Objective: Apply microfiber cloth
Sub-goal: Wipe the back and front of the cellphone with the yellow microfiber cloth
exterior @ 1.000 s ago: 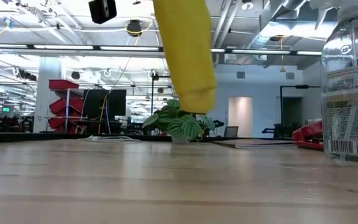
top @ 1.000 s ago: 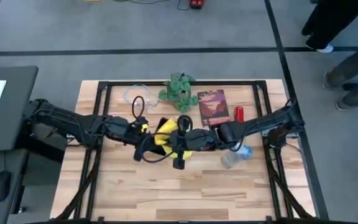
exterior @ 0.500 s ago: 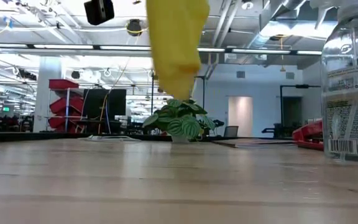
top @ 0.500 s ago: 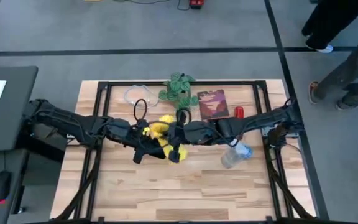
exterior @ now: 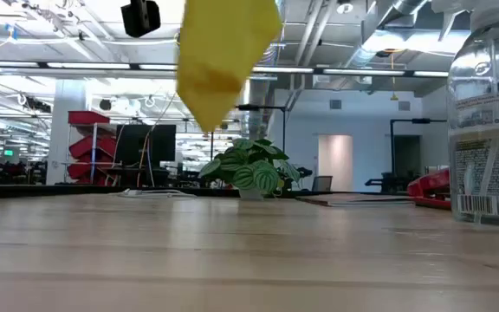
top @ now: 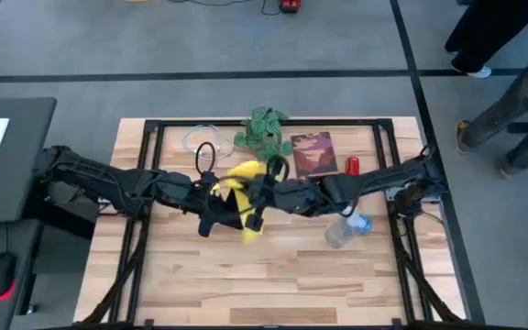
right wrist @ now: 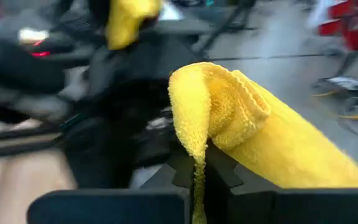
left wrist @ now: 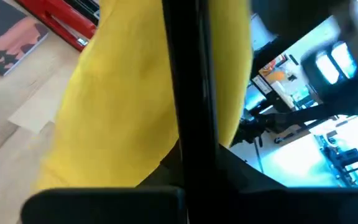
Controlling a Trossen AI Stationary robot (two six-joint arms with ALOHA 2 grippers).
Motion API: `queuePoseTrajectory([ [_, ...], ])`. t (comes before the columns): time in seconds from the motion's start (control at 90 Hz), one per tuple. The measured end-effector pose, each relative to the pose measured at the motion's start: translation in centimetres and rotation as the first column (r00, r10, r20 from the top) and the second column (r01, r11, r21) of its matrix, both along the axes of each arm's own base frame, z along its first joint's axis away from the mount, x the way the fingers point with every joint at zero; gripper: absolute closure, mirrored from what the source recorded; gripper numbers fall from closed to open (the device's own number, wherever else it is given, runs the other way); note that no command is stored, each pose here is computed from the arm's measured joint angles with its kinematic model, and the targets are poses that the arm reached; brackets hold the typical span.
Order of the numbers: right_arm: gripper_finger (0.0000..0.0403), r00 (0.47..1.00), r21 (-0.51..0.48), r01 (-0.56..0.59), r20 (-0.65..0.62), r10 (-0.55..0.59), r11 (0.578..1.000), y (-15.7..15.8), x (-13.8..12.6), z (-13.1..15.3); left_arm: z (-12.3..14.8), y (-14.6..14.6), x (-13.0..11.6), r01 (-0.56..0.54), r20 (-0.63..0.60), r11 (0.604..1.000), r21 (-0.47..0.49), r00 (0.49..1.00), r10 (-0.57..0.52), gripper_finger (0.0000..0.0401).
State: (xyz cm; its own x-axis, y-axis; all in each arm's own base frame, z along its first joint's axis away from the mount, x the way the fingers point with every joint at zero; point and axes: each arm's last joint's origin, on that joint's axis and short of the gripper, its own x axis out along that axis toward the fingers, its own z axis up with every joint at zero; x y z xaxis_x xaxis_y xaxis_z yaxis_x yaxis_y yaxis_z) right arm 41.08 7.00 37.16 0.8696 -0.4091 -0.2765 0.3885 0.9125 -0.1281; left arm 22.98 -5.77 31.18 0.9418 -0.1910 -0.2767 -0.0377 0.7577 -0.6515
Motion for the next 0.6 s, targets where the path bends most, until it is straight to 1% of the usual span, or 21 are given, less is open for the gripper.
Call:
queuePoseTrajectory([
  [0.056,0.0403,1.0,0.003,-0.023,-0.02,0.023,1.0,0.1,0.0,-0.2,-0.1,0.0,0.0,0.006,-0.012,1.0,-0.001,1.0,-0.006,0.0394],
  [0.133,0.0403,0.991,0.038,-0.123,-0.043,0.124,0.992,0.2,0.2,-0.5,-0.1,0.1,0.0,0.022,-0.015,1.0,-0.004,1.0,-0.022,0.0394],
  [0.2,0.0403,0.971,0.081,-0.225,-0.06,0.23,0.971,0.3,0.4,-0.8,-0.1,0.1,0.0,0.022,-0.008,1.0,0.001,1.0,-0.022,0.0394],
  [0.256,0.0403,0.943,0.104,-0.309,-0.1,0.319,0.945,0.5,0.4,-1.3,-0.1,0.1,0.0,0.018,-0.01,1.0,0.005,1.0,-0.018,0.0394],
  [0.333,0.0403,0.915,0.106,-0.357,-0.16,0.37,0.928,0.7,0.2,-1.9,-0.2,0.2,0.0,0.018,-0.012,1.0,0.018,1.0,-0.018,0.0394],
  [0.389,0.0403,0.914,0.092,-0.35,-0.184,0.361,0.932,0.7,0.1,-2.0,-0.1,0.2,0.0,0.013,-0.006,1.0,0.02,1.0,-0.013,0.0394],
  [0.433,0.0403,0.924,0.071,-0.318,-0.198,0.326,0.945,0.5,-0.1,-1.9,-0.1,0.2,0.1,-0.003,-0.002,1.0,0.024,1.0,0.003,0.0394],
  [0.5,0.0403,0.949,0.024,-0.238,-0.209,0.238,0.971,0.1,-0.6,-1.4,0.0,0.4,0.1,-0.025,0.003,0.999,0.021,1.0,0.025,0.0394],
  [0.6,0.0403,0.986,-0.025,-0.065,-0.156,0.06,0.998,-0.3,-1.2,-0.5,0.0,0.4,0.1,-0.034,0.002,0.999,0.009,0.999,0.034,0.0394],
])
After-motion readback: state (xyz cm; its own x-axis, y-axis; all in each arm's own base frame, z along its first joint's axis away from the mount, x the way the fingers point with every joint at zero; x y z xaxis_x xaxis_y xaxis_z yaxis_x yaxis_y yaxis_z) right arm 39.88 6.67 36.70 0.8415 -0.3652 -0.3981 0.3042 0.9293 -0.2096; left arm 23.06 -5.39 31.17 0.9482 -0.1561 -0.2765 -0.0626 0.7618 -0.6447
